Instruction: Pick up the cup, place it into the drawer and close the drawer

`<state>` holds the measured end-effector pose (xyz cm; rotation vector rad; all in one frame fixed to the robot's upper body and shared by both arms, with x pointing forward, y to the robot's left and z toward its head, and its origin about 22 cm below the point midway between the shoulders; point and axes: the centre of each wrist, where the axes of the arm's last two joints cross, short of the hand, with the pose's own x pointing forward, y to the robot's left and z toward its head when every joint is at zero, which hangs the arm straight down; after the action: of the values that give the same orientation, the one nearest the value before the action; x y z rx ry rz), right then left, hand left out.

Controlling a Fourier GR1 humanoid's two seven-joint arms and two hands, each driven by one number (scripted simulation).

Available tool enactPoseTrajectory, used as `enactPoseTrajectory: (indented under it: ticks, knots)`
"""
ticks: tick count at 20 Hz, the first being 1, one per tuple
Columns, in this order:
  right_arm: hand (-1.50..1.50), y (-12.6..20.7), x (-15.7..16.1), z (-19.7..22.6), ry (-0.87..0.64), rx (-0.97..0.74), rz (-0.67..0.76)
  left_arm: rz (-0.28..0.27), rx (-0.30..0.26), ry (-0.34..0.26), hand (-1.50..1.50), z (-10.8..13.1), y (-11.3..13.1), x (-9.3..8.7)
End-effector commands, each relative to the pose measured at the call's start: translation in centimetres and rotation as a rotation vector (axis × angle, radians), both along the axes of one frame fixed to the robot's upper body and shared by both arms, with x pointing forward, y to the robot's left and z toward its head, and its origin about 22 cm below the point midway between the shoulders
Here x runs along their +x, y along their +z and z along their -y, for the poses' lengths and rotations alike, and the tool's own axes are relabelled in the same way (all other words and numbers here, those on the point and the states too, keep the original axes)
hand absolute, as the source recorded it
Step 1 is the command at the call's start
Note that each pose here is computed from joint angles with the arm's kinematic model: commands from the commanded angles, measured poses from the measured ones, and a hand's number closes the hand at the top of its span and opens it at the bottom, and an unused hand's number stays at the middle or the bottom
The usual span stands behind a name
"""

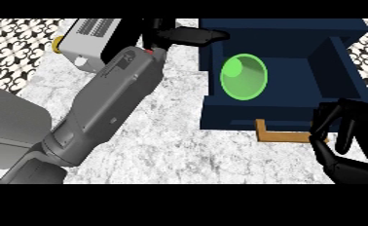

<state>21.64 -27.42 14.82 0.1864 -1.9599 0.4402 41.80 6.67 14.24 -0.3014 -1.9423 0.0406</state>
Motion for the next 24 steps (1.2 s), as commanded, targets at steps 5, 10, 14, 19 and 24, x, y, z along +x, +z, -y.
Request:
enactPoseTrajectory:
  ticks: [5,10,14,19,24]
  knots:
    - [1.50,0.8,0.6,0.9,-0.021,-0.229,-0.011,-0.049,-0.035,0.049,-1.50,-7.8,-0.6,-2.9]
    - [1.50,-1.5,0.5,-2.2,-0.059,-0.251,-0.053,-0.065,-0.066,0.085,-1.50,-13.4,-4.2,-6.6]
    - [1.50,-2.7,1.4,-1.8,-0.060,-0.385,-0.020,-0.066,-0.065,0.074,-1.50,-17.3,-4.9,-8.8]
    - [1.50,-4.5,1.1,-3.3,0.007,-0.699,0.066,-0.082,-0.082,0.089,-1.50,-17.1,-5.5,-9.1]
    - [1.50,-8.7,3.3,-2.7,-0.028,-0.805,0.071,-0.087,-0.071,0.082,-1.50,-20.7,-7.8,-13.1]
